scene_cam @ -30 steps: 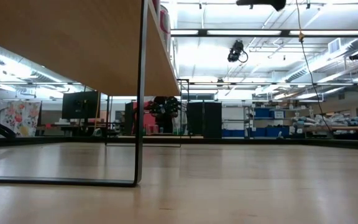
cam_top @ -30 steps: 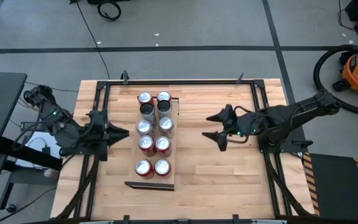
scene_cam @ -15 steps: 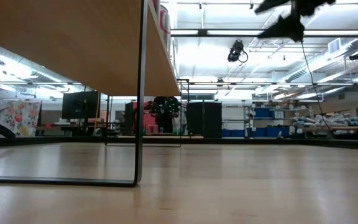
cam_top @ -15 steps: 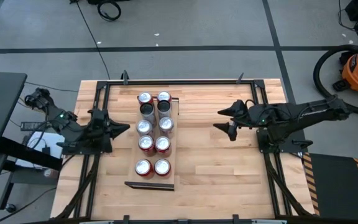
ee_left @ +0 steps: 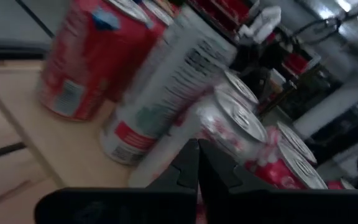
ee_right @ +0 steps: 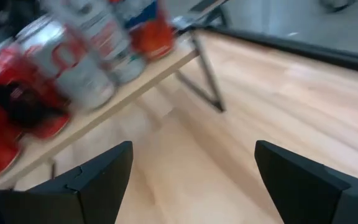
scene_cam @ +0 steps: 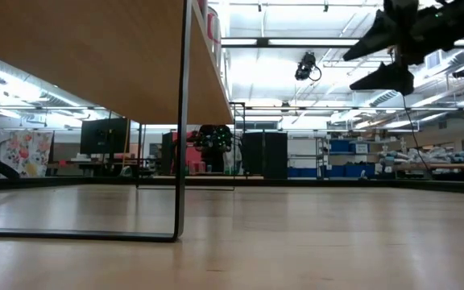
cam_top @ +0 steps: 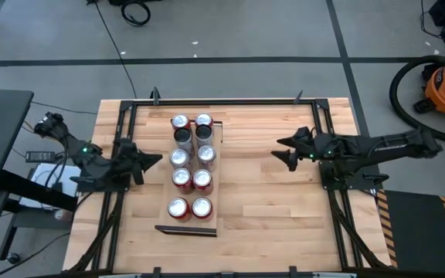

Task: Place canned beverage on shelf
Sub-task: Return to Home Position

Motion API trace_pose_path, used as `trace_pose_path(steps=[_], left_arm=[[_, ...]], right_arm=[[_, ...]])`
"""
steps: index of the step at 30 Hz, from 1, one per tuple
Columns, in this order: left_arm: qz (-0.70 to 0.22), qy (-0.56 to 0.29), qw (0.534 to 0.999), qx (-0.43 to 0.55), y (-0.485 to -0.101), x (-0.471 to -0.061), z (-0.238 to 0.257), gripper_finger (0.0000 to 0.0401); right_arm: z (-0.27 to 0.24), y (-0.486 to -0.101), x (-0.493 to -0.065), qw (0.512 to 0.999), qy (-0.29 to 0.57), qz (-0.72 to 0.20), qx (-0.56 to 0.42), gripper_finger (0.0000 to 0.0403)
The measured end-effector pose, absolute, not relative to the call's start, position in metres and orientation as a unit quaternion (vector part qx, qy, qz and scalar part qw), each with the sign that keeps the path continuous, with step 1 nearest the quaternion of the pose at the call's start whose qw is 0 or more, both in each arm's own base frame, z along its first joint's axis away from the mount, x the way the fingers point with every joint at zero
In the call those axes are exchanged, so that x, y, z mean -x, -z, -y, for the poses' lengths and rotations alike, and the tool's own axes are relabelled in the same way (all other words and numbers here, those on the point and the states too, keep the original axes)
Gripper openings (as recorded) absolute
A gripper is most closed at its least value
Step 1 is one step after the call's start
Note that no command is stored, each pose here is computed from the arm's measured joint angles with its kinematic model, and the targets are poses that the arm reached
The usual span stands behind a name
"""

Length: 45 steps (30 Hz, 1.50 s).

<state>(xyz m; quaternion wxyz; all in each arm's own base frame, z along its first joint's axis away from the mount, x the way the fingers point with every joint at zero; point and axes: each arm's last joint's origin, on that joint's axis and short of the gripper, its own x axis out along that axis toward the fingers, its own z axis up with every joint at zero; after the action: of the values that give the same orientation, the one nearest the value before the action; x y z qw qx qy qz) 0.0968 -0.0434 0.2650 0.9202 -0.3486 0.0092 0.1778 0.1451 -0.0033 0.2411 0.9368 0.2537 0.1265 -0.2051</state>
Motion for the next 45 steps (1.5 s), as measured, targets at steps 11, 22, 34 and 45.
trace_pose_path(steps=[11,22,34,45], left_arm=[[0.035,-0.195,0.898,0.393,-0.238,-0.086,0.034,0.0008],[0.087,-0.176,0.868,0.455,-0.200,-0.090,0.037,0.0008],[0.121,-0.148,0.845,0.499,-0.181,-0.092,0.039,0.0008],[0.111,-0.102,0.853,0.500,-0.181,-0.093,0.041,0.0005]], right_arm=[[0.004,-0.234,-0.124,0.941,0.191,-0.106,-0.259,0.0347],[0.004,-0.226,-0.102,0.941,0.148,-0.056,-0.299,0.0345],[0.002,-0.209,-0.096,0.944,0.106,-0.048,-0.309,0.0175],[0.000,-0.199,-0.088,0.945,0.059,-0.016,-0.321,0.0008]])
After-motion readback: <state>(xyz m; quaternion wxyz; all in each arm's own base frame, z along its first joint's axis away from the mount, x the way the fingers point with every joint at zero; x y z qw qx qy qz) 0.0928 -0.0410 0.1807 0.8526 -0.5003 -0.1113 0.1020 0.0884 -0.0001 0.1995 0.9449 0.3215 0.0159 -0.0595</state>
